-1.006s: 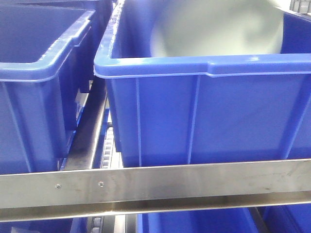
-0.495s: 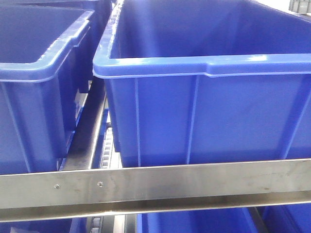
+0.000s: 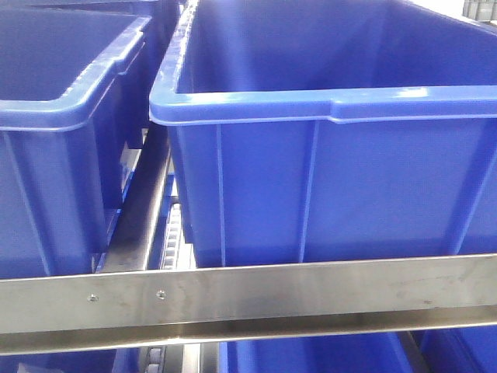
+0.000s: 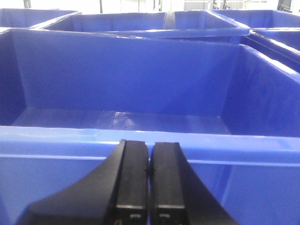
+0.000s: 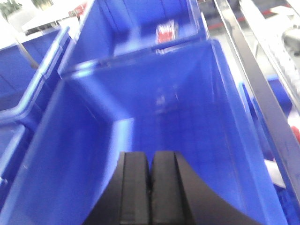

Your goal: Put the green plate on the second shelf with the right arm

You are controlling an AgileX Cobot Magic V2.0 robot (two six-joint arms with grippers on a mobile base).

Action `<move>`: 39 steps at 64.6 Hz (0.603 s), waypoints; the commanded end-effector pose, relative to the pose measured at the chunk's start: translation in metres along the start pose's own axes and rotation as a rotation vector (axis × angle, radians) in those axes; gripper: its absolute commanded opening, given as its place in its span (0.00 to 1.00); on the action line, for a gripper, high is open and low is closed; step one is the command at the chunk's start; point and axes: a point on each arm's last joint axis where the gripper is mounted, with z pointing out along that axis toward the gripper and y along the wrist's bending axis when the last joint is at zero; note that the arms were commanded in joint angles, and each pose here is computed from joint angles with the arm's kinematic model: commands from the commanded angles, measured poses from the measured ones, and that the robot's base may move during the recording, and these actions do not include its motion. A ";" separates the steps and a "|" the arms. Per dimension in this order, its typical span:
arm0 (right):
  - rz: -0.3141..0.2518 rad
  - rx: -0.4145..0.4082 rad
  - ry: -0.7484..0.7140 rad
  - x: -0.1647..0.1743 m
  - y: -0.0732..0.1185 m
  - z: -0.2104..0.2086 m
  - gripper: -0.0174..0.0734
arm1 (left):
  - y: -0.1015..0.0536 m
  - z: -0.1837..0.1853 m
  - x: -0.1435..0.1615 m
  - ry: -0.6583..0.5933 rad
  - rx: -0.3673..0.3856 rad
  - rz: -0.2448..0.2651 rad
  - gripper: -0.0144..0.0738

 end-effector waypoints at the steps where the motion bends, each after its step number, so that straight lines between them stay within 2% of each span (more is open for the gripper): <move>1: -0.011 -0.040 -0.101 -0.015 0.007 -0.005 0.25 | 0.000 0.000 0.004 -0.066 0.000 -0.005 0.31; 15: -0.011 -0.033 -0.076 -0.009 0.005 0.002 0.25 | 0.000 0.000 0.004 -0.066 0.000 -0.005 0.31; 21: -0.014 -0.031 -0.070 -0.007 0.004 -0.008 0.25 | 0.000 0.000 0.004 -0.066 0.000 -0.005 0.31; 27: -0.068 0.008 -0.084 -0.006 -0.004 -0.021 0.25 | 0.000 0.000 0.004 -0.066 0.000 -0.005 0.31; 39: -0.075 0.113 -0.148 0.008 -0.029 -0.063 0.25 | 0.000 0.000 0.004 -0.066 0.000 -0.005 0.31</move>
